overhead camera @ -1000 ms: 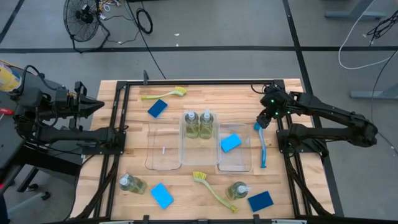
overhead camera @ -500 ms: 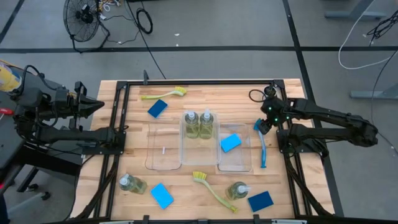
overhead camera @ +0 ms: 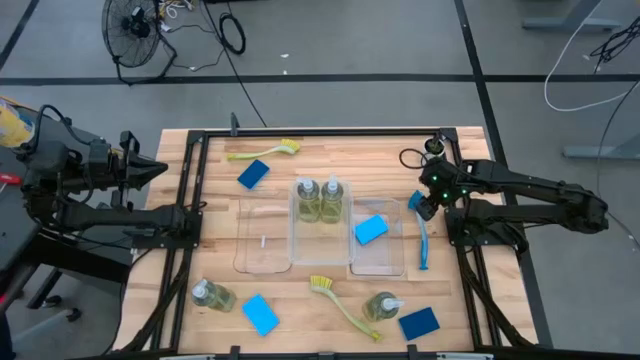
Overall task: Pick & Place Kitchen Sink Supplies
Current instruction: Put the blue sponge wipe into the right transparent bin
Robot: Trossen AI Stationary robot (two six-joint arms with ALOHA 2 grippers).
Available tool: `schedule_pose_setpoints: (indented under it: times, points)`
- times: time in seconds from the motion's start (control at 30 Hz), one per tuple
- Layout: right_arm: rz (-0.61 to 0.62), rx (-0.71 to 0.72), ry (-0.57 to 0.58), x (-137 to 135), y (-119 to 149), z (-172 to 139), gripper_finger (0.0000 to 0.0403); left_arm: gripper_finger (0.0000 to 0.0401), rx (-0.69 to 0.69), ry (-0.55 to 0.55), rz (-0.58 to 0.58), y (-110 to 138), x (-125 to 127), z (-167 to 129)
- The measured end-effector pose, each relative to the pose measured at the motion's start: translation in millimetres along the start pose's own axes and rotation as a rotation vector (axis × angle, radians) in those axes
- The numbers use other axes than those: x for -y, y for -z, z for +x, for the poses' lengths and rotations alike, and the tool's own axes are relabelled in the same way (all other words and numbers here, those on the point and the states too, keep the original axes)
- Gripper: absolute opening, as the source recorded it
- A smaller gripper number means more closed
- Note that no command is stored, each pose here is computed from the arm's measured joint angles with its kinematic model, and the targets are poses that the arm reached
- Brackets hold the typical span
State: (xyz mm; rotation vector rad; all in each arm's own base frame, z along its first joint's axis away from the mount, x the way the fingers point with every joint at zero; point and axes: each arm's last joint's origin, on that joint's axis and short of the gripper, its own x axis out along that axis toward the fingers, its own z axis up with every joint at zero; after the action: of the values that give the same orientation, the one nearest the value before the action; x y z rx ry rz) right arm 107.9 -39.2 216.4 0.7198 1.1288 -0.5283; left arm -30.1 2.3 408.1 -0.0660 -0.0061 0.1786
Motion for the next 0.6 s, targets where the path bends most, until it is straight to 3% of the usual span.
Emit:
schedule_pose_setpoints:
  times: [0.37,0.6]
  points:
    - [-0.105,-0.07,-0.081,-10,12,-3,0.0215,0.0018,0.0,0.001,0.0,0,0,0]
    - [-0.109,-0.074,-0.085,-11,13,-3,0.0215,0.0018,0.0,0.0,0.0,0,0,0]
